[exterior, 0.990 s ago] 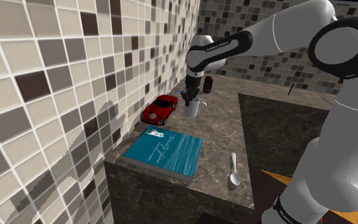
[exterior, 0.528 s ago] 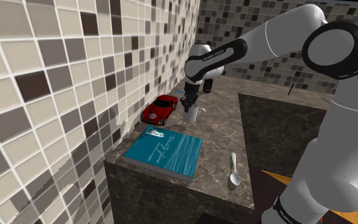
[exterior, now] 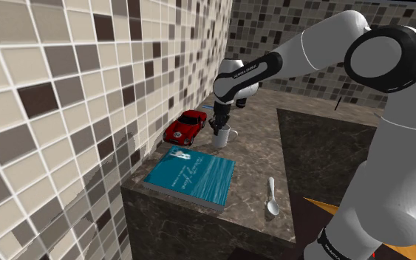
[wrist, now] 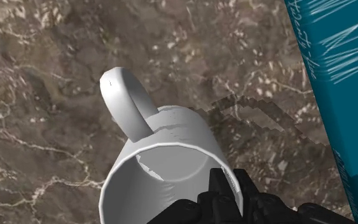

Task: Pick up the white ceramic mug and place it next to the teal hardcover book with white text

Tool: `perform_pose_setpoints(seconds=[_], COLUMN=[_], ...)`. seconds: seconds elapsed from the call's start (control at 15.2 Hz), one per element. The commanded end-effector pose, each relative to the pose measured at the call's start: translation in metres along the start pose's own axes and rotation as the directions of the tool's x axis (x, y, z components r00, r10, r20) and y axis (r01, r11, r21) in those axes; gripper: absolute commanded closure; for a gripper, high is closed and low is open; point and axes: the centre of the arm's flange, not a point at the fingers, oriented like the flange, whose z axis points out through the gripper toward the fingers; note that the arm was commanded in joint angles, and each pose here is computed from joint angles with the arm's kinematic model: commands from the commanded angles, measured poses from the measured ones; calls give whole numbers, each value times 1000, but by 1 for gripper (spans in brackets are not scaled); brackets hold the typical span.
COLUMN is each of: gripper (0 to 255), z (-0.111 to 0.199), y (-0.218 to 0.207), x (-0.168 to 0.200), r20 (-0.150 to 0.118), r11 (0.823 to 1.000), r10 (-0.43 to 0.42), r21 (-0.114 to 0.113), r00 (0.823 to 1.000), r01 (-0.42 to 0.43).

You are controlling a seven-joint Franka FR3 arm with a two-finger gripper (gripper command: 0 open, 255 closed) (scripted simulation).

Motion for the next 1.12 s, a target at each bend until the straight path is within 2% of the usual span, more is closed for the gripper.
perform_pose_setpoints(seconds=[0.0,0.13,0.2,0.53,0.79,1.06], gripper=[255,255,0,0,0,0], z=[0,0,0,0,-50,-50], y=[0,0,0,0,0,0], x=[0,0,0,0,0,0], r20=[0,0,0,0,0,0], r11=[1000,1000,1000,1000,1000,1000], r10=[0,0,0,0,0,0], r21=[0,0,0,0,0,0], r00=[1000,1000,1000,1000,1000,1000], r01=[0,0,0,0,0,0])
